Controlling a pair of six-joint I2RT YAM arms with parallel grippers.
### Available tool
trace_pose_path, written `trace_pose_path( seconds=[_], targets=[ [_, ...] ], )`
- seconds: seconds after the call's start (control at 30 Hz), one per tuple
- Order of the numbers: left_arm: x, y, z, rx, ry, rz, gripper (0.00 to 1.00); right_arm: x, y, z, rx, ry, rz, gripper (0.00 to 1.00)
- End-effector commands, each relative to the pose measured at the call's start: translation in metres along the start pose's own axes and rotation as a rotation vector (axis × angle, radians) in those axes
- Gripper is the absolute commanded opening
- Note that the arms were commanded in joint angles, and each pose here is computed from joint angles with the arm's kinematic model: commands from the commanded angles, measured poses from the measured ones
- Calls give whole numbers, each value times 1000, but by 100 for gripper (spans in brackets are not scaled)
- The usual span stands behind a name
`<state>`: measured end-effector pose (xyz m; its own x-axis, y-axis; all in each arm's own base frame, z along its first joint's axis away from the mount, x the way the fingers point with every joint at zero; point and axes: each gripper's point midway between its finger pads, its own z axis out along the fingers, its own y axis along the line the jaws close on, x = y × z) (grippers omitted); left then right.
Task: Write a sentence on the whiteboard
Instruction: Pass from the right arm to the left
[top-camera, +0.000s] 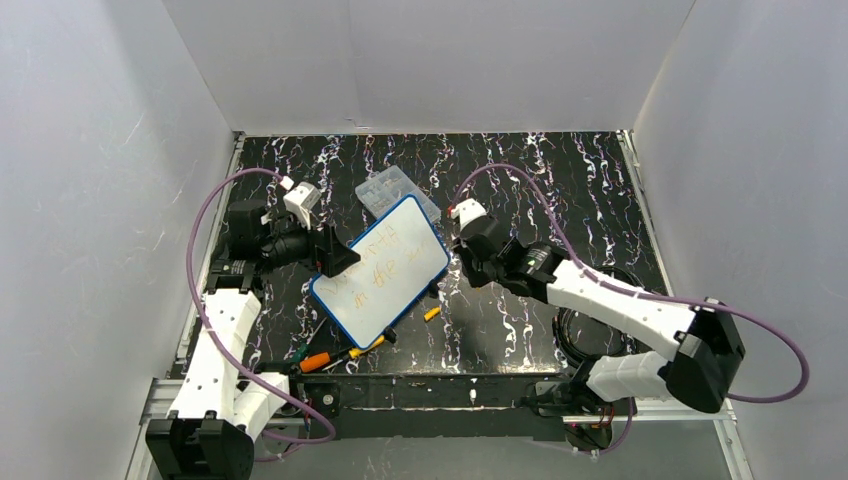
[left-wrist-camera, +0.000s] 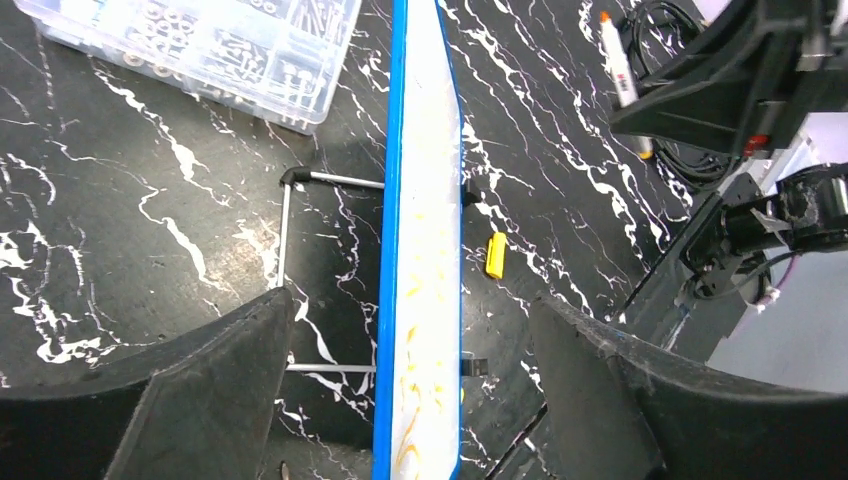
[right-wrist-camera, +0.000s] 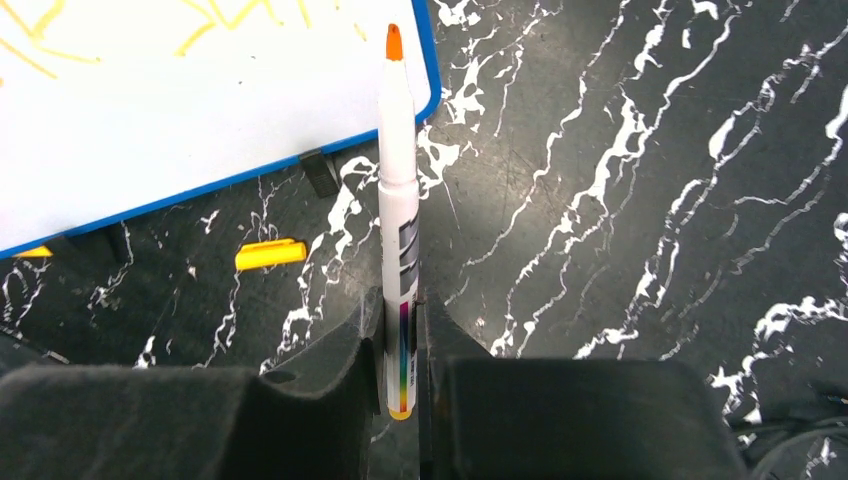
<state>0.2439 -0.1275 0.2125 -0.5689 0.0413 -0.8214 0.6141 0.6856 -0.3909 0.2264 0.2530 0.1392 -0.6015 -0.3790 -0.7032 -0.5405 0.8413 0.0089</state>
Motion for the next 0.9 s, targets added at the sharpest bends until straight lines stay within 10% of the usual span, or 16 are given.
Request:
trace_pose_path(
  seconds=[0.0,0.3,0.87],
  targets=[
    [-28,-6,-16,-58,-76,71,87,7,-5,-29,-11,76,-17,1],
    [-76,-55,-34,-31,-131,275,86,31,51,-76,-394,237,-30,1],
    [41,-212,-21,505,143,715,69,79,124,-142,-978,535,124,1]
  ],
)
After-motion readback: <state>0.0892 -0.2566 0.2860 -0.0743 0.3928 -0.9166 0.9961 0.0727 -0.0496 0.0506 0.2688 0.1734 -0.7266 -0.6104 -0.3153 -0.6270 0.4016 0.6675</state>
